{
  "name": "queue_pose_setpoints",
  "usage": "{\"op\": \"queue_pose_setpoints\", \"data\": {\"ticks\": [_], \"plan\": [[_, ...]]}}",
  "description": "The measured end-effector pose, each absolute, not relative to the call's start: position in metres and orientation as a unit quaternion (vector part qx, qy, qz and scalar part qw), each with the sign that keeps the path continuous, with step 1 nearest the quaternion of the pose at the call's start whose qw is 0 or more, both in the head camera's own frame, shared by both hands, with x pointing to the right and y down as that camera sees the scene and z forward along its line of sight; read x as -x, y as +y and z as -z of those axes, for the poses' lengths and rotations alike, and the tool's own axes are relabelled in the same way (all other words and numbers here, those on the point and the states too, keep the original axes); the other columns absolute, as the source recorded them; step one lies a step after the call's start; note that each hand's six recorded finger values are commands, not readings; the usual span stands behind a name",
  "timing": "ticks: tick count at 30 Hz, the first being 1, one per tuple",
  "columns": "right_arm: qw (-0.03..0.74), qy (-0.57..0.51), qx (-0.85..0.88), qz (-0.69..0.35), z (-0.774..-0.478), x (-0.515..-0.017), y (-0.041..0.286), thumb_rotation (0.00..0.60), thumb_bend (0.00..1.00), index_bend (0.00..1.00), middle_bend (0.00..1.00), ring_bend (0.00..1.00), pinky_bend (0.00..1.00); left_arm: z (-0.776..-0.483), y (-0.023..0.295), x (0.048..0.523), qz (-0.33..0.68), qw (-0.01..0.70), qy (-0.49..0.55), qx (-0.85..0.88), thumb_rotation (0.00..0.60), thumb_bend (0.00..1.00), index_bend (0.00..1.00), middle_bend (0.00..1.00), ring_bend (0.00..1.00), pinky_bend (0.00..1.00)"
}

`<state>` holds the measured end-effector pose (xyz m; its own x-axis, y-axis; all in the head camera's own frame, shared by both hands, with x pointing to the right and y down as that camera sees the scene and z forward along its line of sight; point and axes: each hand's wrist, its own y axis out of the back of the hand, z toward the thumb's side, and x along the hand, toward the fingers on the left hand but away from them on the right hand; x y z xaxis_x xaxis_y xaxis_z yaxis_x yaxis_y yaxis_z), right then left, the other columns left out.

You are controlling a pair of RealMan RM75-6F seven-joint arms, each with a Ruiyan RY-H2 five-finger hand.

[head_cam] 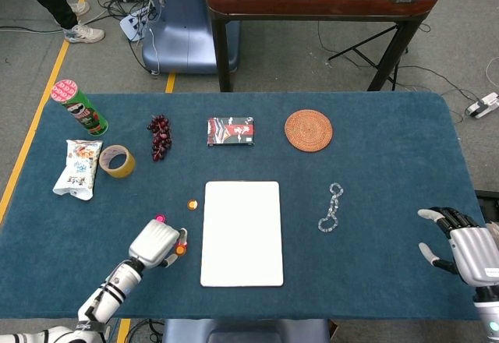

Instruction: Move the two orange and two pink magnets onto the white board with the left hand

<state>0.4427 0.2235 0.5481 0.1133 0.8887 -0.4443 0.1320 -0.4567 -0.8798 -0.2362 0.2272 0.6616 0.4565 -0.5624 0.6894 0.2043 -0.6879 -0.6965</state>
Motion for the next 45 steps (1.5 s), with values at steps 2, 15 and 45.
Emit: {"op": "queue_pose_setpoints", "data": {"ticks": [2,15,45], "plan": [[0.348,-0.389,0.660,-0.540,-0.547,-0.444,0.223,0.600,0.26,0.28,0.29,0.23,0.33,-0.664,0.228,0.223,0.499,0.387,0.107,0.767,0.600,0.35,0.60,1.00,1.00,1.00],[0.347,-0.406,0.658,-0.531,-0.536,-0.451,0.223,0.600,0.26,0.28,0.29,0.23,0.33,-0.675,0.228,0.178,0.463,0.437,0.062,0.769,0.600,0.35,0.59,1.00,1.00,1.00],[0.346,-0.414,0.658,-0.525,-0.532,-0.454,0.223,0.600,0.26,0.28,0.29,0.23,0.33,-0.675,0.196,0.182,0.509,0.441,0.123,0.729,0.600,0.19,0.42,1.00,1.00,1.00]]}}
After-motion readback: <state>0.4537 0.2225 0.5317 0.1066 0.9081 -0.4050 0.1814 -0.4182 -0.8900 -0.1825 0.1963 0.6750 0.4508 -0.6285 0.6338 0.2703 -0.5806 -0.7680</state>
